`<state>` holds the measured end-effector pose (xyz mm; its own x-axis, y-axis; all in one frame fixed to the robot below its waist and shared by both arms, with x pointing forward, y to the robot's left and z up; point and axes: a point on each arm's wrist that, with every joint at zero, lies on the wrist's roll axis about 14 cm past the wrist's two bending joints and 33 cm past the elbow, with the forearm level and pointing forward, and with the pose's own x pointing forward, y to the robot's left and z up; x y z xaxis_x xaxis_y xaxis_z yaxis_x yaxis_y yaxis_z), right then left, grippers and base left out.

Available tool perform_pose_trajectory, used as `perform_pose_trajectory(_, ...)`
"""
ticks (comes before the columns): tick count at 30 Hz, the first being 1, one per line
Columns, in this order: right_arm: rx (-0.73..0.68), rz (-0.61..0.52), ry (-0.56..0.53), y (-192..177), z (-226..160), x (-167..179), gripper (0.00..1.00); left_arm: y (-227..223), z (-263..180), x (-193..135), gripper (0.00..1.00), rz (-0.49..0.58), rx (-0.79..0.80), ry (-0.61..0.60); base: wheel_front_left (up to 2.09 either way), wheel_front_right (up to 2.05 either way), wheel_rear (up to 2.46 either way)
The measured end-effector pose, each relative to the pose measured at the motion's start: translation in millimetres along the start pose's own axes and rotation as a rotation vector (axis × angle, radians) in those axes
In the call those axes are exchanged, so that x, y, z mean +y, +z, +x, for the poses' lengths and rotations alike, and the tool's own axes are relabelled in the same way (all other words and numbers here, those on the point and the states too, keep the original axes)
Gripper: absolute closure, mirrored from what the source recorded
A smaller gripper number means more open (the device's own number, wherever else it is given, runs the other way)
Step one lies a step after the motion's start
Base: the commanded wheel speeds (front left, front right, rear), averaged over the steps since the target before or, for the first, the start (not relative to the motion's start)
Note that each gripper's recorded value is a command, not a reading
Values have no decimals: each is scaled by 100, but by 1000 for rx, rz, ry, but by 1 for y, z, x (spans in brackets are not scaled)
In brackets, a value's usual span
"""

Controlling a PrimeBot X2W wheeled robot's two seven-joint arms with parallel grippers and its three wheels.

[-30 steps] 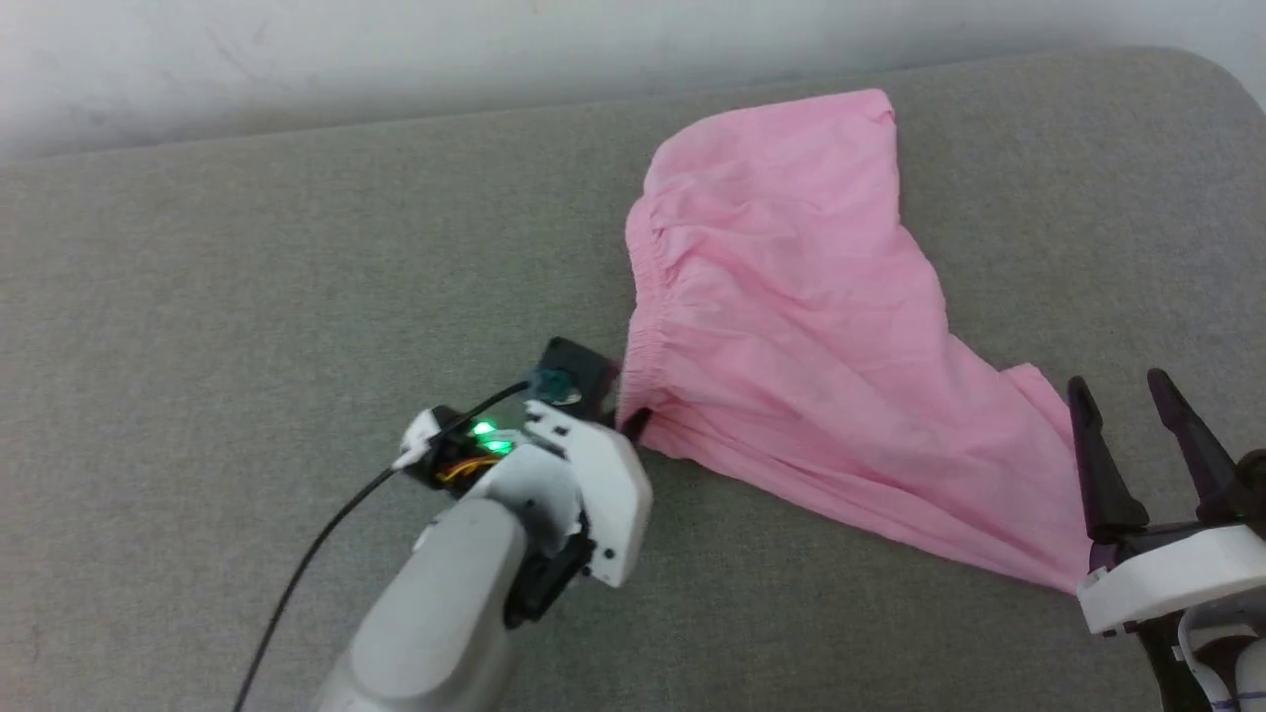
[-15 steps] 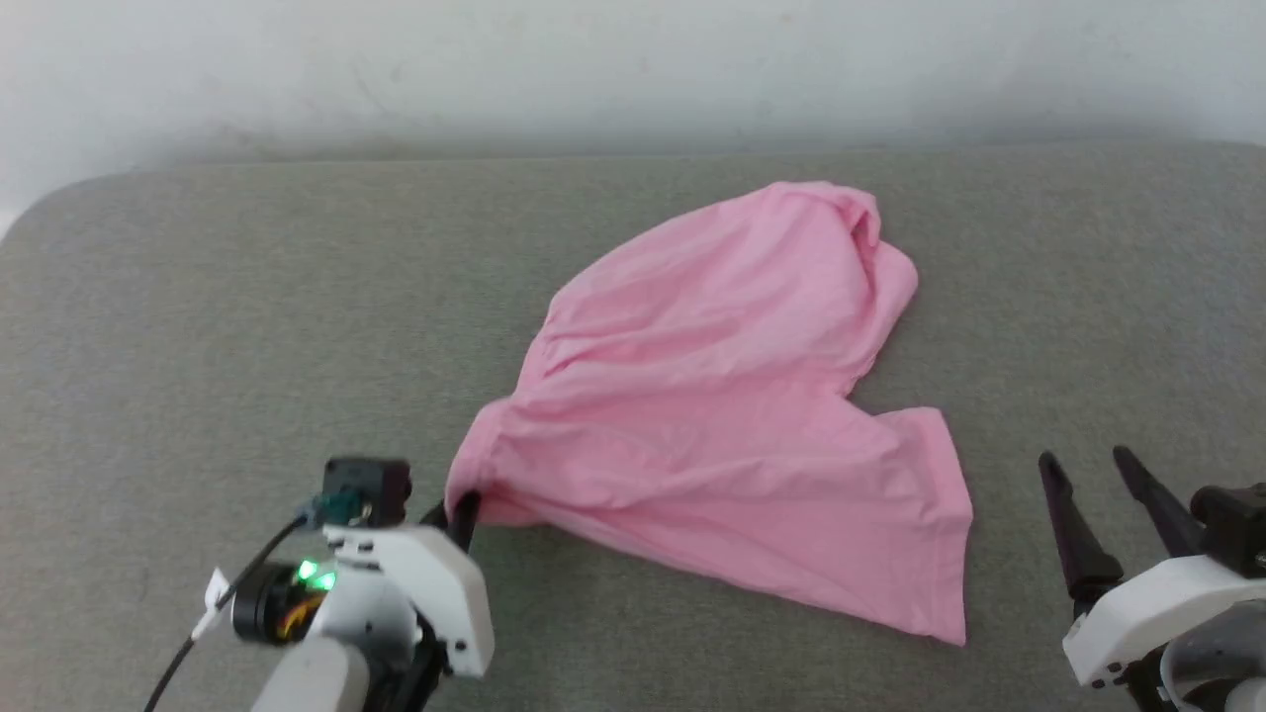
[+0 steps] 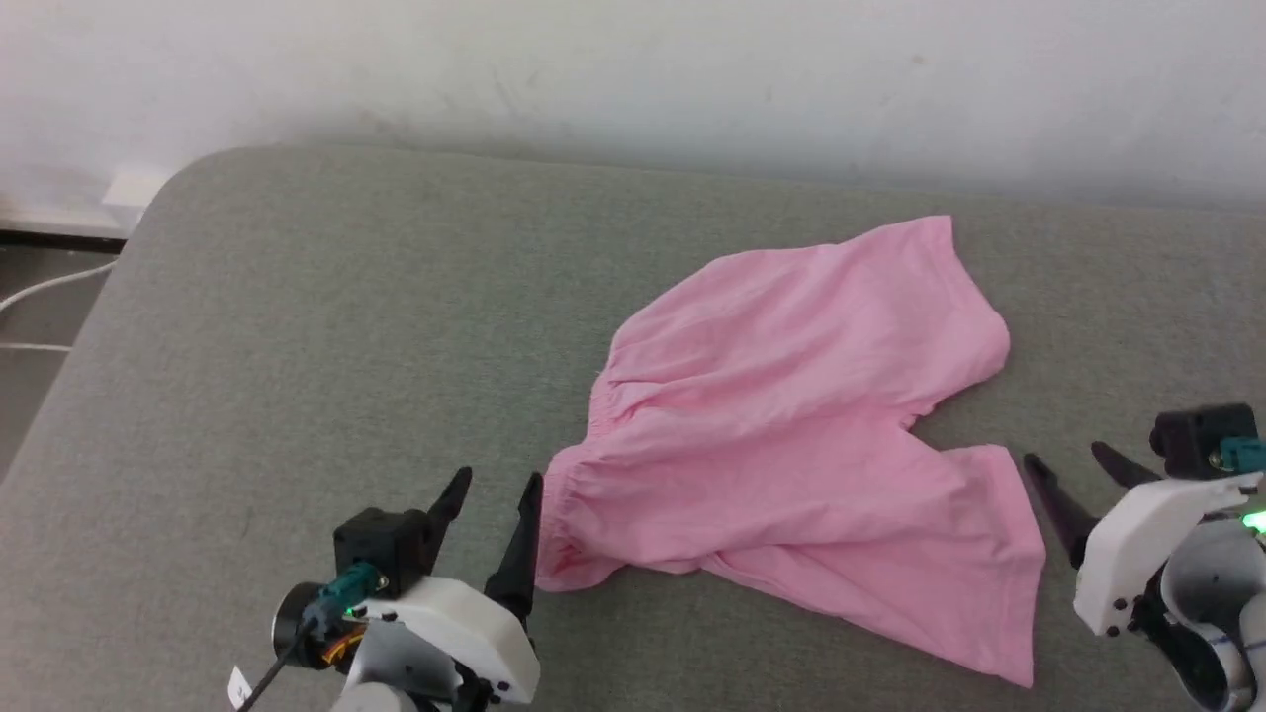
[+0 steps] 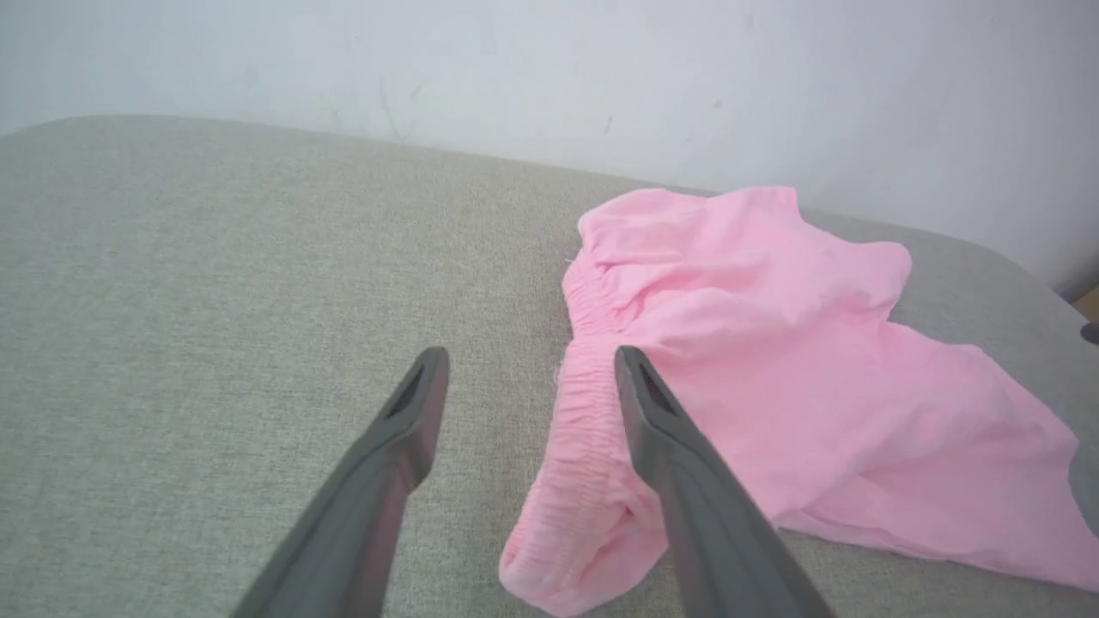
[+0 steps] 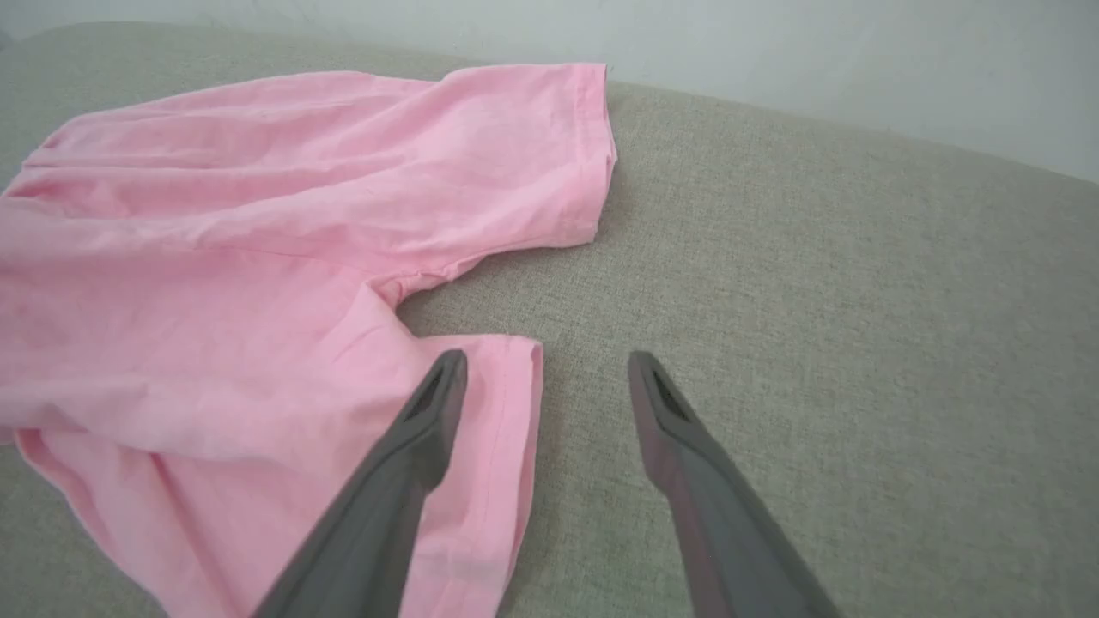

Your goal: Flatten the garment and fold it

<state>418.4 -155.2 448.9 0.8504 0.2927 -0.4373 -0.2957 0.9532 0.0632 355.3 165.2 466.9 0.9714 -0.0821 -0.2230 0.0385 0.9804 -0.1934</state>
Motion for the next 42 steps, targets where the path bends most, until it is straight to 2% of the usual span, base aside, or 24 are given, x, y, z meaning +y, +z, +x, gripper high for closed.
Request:
perform_pose_trajectory(7,210,-71,60,-20,28,6,0,20,-9,12,0,18,-183,48,0,0,0)
perform_pose_trajectory(16,328,-162,118,-47,55,18,0,-6,-15,24,0,-1,-133,109,0,0,0)
perform_pose_trajectory(18,350,-176,133,-52,59,21,100,-7,-14,26,0,-1,-126,116,0,0,0)
perform_pose_trajectory(24,286,-190,145,-41,68,21,100,-11,-12,30,0,3,-119,127,0,0,0)
perform_pose_trajectory(33,147,-105,0,11,51,-31,100,-4,-9,18,0,6,-148,84,0,0,0)
perform_pose_trajectory(39,204,-113,-72,14,46,-61,100,-4,-1,8,0,9,-143,48,0,0,0)
perform_pose_trajectory(42,234,-161,-101,12,54,-72,100,-5,3,7,0,9,-137,44,0,0,0)
